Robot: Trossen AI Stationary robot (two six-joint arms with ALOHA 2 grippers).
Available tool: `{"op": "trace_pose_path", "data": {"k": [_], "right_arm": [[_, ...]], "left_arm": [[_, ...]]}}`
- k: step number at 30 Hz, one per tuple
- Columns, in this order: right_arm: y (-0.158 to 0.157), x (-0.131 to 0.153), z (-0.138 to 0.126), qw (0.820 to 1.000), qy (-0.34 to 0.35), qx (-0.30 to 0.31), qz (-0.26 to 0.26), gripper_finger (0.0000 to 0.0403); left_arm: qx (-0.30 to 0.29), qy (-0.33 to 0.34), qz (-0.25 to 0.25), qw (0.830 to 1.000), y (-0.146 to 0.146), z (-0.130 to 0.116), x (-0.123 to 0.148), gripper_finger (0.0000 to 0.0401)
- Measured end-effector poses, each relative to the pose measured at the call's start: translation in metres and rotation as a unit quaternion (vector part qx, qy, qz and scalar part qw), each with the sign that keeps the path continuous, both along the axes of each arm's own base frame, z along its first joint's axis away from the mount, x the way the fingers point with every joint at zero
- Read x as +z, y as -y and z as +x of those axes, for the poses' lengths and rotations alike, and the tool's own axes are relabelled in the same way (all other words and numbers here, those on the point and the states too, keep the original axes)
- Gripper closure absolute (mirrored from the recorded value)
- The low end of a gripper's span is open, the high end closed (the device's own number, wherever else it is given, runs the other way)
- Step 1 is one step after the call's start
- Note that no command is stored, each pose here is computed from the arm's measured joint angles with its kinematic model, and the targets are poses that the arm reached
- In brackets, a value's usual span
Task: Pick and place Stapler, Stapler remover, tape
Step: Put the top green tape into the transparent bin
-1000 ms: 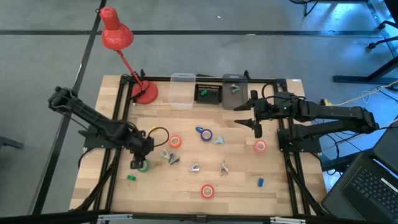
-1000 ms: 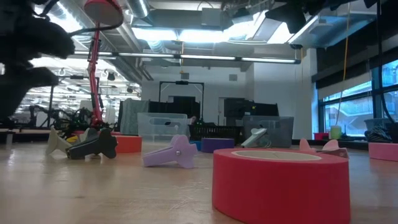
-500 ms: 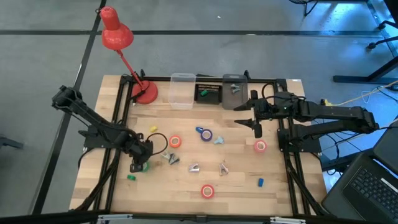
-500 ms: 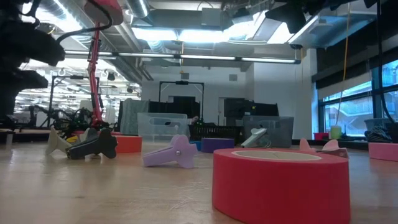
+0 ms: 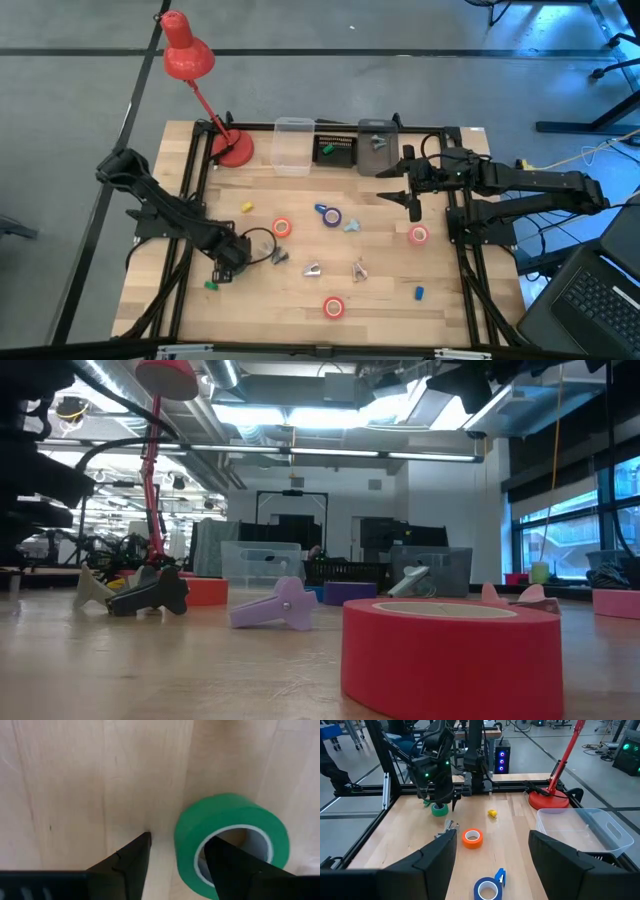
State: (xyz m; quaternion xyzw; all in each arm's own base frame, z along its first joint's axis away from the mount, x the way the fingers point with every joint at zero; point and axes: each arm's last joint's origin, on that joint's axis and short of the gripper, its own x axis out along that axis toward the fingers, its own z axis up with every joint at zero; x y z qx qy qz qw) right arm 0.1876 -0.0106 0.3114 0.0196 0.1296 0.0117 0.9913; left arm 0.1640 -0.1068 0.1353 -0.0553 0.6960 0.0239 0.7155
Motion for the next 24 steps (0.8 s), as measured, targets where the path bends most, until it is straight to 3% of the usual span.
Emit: {"op": "trace_pose_path", "data": {"k": [5,8,11,16,20,24], "right_arm": [[0.0,0.0,0.0,1.0,0.0,0.0,0.0,0.0154],[0.0,0.0,0.0,1.0,0.0,0.0,0.0,0.0154],[0.0,0.0,0.0,1.0,0.0,0.0,0.0,0.0154],[0.0,0.0,0.0,1.0,0.0,0.0,0.0,0.0154],[0.0,0.0,0.0,1.0,0.0,0.0,0.0,0.0154],[0.0,0.0,0.0,1.0,0.0,0.0,0.0,0.0154]], "left_arm": [[-0.012,0.002,0.006,1.0,-0.002,-0.001,0.001,0.0306],[-0.003,0.01,-0.022,1.0,-0.005,-0.002,0.008,0.0369],[0.032,0.032,-0.037,0.998,-0.013,0.0,0.017,0.037],[0.099,0.121,0.002,0.988,-0.036,0.013,0.039,0.037],[0.106,0.226,0.085,0.965,-0.065,0.037,0.064,0.037],[0.096,0.317,0.134,0.934,-0.108,0.067,0.089,0.037]]}}
